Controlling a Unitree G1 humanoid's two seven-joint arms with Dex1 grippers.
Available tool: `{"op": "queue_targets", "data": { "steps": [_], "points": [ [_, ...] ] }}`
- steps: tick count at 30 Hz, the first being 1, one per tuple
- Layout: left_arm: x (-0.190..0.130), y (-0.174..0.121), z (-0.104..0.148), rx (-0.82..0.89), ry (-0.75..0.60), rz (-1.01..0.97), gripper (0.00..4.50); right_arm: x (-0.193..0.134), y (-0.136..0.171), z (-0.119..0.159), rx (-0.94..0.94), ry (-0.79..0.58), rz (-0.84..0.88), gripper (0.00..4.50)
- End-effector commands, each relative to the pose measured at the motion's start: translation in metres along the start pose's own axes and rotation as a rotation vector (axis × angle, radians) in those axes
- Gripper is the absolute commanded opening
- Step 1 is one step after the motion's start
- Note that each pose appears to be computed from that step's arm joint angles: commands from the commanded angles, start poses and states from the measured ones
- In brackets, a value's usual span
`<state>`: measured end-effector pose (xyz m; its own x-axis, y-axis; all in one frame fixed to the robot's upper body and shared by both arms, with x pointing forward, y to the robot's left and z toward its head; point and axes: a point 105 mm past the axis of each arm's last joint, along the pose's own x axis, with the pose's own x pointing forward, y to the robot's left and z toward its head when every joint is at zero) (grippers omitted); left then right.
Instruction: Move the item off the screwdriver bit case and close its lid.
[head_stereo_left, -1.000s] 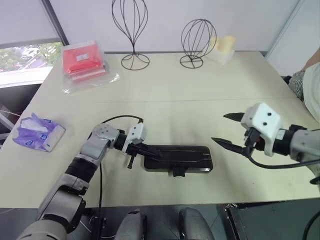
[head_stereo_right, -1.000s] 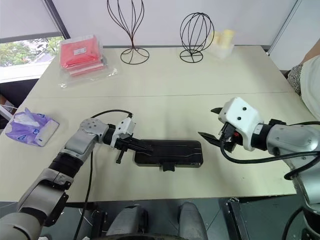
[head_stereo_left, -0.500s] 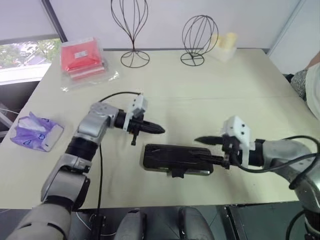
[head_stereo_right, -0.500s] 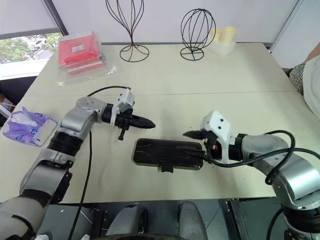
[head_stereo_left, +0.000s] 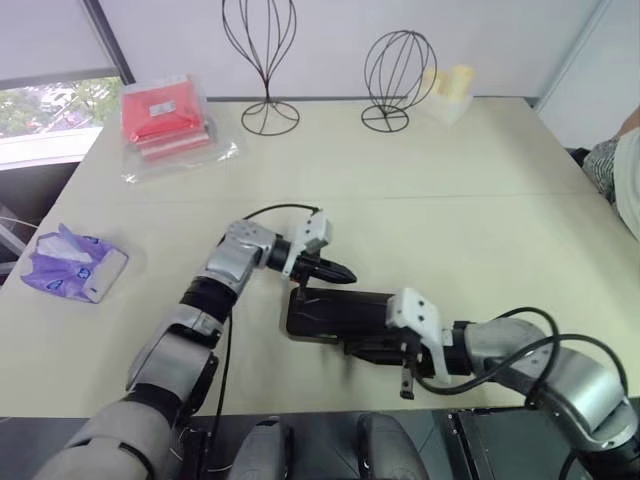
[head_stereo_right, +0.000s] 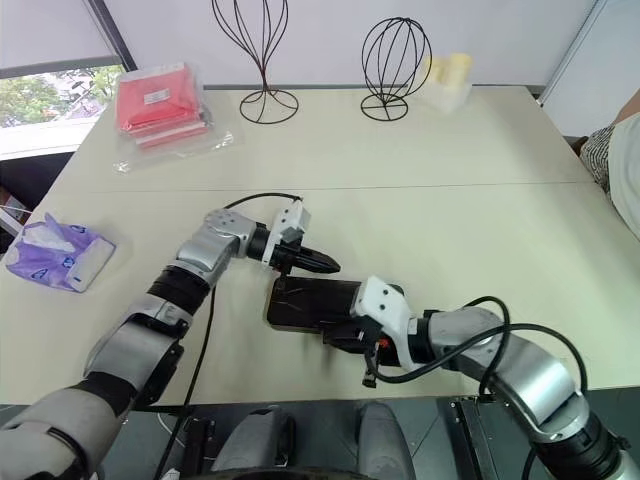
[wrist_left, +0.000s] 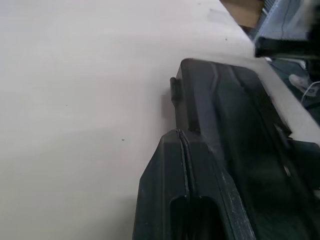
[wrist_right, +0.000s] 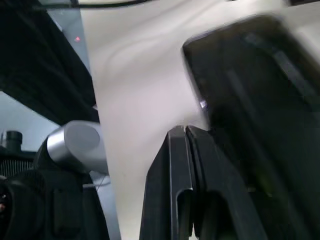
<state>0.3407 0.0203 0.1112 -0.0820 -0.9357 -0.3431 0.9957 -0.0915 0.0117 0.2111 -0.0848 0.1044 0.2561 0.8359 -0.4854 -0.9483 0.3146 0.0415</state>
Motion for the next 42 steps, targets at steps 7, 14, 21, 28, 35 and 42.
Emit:
{"op": "queue_targets", "data": {
  "steps": [7, 14, 21, 28, 35, 42],
  "points": [
    [0.016, 0.001, -0.020, 0.093, 0.086, 0.017, 0.00, 0.005, -0.020, -0.010, -0.060, 0.027, -0.163, 0.01],
    [0.026, -0.006, -0.028, 0.120, 0.102, -0.012, 0.00, 0.004, -0.026, -0.016, -0.092, 0.057, -0.229, 0.01],
    [0.028, -0.011, -0.036, 0.130, 0.122, -0.039, 0.00, -0.001, -0.037, -0.012, -0.191, 0.063, -0.344, 0.01],
    [0.029, -0.017, -0.044, 0.128, 0.138, -0.067, 0.00, -0.006, -0.047, -0.003, -0.292, 0.055, -0.428, 0.01],
    [0.028, -0.017, -0.043, 0.121, 0.129, -0.066, 0.00, -0.007, -0.051, 0.003, -0.314, 0.031, -0.455, 0.01],
    [0.013, -0.009, -0.028, 0.097, 0.059, -0.012, 0.00, -0.014, -0.035, 0.003, -0.233, 0.019, -0.352, 0.01]
  ]
}}
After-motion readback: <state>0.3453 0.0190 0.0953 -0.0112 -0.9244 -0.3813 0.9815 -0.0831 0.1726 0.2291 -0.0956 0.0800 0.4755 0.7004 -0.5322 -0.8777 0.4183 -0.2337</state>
